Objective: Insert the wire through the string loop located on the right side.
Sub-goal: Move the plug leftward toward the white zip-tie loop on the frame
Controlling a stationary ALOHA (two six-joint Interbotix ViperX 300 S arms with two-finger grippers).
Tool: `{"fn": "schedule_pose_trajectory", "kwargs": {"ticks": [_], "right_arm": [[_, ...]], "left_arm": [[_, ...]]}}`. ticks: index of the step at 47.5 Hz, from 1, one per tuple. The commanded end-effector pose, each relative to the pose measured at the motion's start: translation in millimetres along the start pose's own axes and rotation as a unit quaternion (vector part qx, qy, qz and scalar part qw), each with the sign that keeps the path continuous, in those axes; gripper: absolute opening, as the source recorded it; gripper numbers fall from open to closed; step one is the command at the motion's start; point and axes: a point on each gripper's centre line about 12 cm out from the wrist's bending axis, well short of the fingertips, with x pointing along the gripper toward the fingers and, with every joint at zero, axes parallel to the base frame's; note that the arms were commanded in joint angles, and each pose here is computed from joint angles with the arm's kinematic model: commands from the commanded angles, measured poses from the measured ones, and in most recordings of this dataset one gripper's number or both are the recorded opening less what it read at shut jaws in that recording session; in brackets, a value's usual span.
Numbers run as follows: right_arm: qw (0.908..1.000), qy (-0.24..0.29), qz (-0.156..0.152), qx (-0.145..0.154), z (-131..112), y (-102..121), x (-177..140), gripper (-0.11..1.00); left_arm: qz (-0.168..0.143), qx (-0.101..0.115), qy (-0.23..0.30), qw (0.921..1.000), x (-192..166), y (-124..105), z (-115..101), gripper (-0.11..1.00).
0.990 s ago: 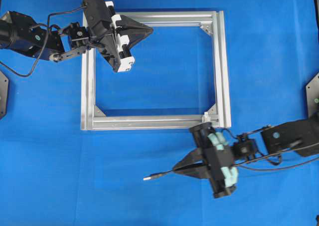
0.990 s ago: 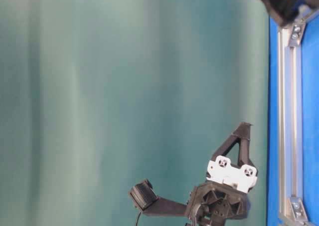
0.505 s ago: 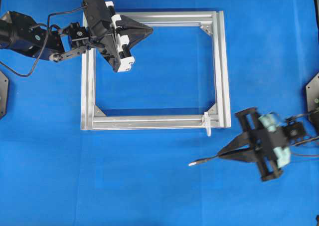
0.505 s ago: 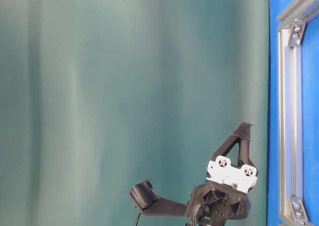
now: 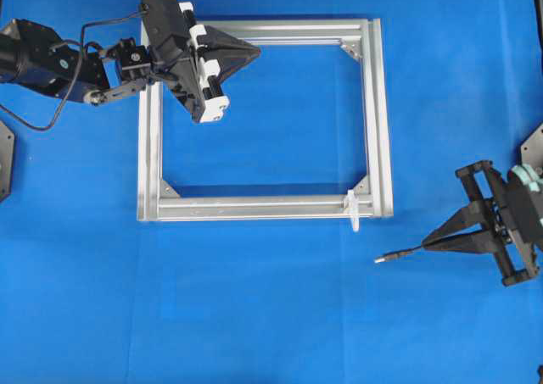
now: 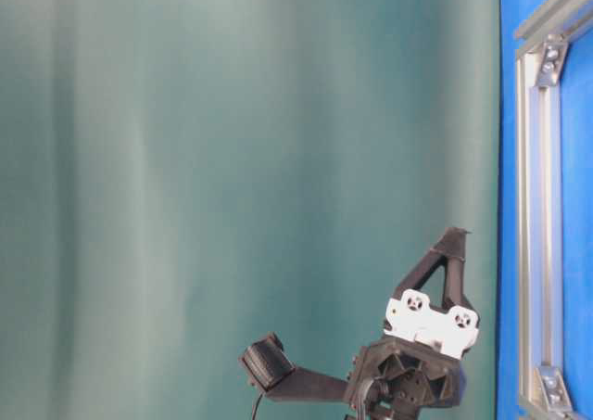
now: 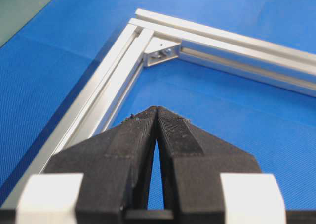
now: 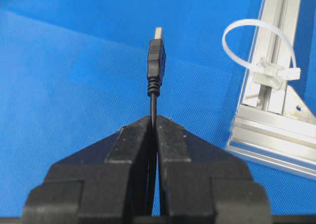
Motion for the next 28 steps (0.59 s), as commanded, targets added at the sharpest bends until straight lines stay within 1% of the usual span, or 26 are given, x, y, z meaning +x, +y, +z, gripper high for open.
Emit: {"fn": "schedule_pose_trajectory", "kwargs": {"ticks": [1,9,14,23,28], "right_arm": [[1.0,-0.007,0.001,0.001,3.8,1.0,0.6,-0.03],[0.9999,-0.009,-0.007,0.002,4.1,-2.9,0.9,-0.03],[0.9995,-0.012,-0.026,0.01,3.9,-11.8,0.1,-0.03],[0.9971,-0.016,-0.069,0.03,3.6,-31.7,-2.1,-0.03],[0.9954,-0.019,-0.086,0.038,4.6,-39.4,-3.1,-0.03]], "left_arm": [[-0.001,0.001,-0.021,0.9998,-1.7,-0.4,13.9,0.0],[-0.001,0.001,-0.021,0.9998,-1.7,-0.4,13.9,0.0],[-0.001,0.001,-0.021,0.9998,-1.7,-0.4,13.9,0.0],[-0.001,0.001,-0.021,0.9998,-1.7,-0.4,13.9,0.0],[-0.001,0.001,-0.021,0.9998,-1.7,-0.4,13.9,0.0]]}}
